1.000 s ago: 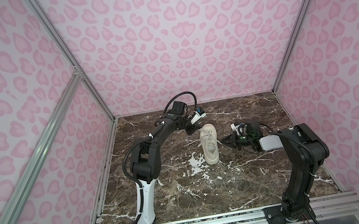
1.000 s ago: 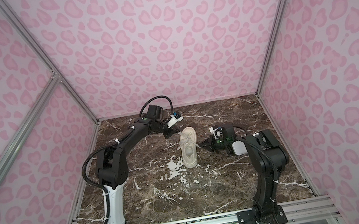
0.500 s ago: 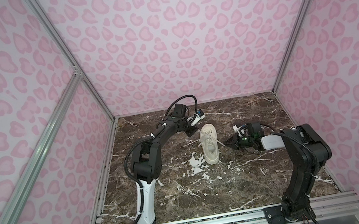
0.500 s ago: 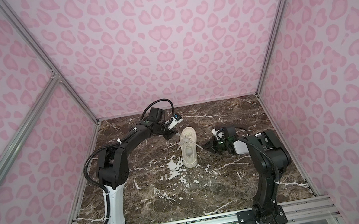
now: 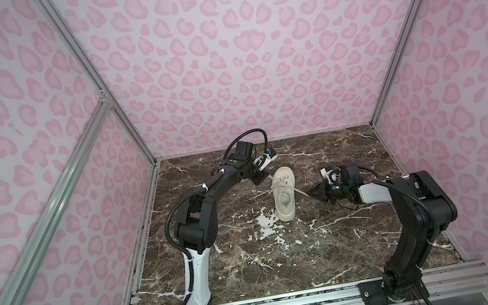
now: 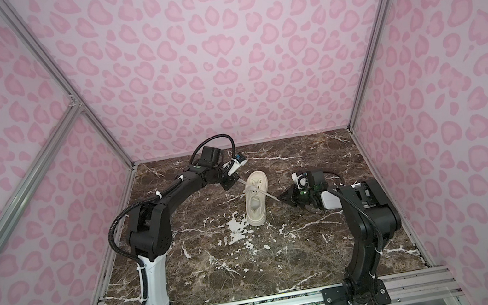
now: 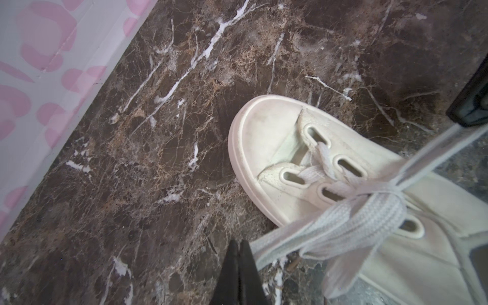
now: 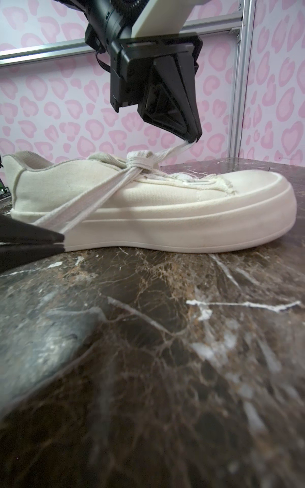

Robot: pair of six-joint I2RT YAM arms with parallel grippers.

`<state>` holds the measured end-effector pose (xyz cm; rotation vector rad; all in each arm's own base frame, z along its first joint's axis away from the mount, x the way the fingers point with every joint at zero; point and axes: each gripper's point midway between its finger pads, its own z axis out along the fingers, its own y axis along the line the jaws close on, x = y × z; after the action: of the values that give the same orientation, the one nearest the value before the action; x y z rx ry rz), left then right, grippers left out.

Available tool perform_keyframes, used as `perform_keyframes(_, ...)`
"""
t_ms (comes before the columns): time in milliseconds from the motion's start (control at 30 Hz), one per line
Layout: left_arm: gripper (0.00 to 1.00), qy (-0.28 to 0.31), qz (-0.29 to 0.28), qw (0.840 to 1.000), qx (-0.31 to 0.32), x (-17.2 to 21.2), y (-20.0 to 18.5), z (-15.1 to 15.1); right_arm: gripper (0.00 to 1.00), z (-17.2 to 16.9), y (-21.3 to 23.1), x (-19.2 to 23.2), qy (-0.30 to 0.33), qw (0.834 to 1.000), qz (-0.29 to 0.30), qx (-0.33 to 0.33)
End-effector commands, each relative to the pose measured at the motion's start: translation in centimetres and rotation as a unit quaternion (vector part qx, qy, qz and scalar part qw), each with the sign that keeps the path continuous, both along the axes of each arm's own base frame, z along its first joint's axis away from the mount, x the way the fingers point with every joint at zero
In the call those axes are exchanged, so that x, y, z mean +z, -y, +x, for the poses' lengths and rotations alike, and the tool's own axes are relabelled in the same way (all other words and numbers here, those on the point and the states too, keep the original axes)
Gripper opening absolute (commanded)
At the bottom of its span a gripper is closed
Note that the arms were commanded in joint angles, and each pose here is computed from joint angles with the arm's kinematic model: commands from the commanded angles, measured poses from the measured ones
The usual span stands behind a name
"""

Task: Tie the shoes

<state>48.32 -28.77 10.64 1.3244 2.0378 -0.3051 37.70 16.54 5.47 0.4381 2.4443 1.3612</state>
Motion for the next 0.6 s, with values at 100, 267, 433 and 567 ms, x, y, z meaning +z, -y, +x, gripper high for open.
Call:
perform_keyframes(100, 0.03, 0.073, 0.025, 0.996, 0.038, 2.2, -1.7, 2.3, 0.00, -0.5, 1.0, -0.9, -0.032, 0.999, -0.026, -0.012)
perform_keyframes(267, 0.04, 0.070, 0.021, 0.996, 0.043, 2.5, -1.8, 2.4, 0.00, -0.6, 2.0, -1.5, -0.038, 0.999, -0.030, -0.018)
perform_keyframes(433, 0.03, 0.067, 0.024, 0.996, 0.050, 3.0, -2.1, 2.0, 0.00, -0.3, 2.5, -0.9, -0.034, 0.999, -0.031, -0.018)
perform_keyframes(567, 0.04, 0.057, 0.029, 0.997, 0.043, 3.3, -2.0, 0.6, 0.00, 0.2, 2.0, 0.3, -0.021, 0.999, -0.026, -0.009)
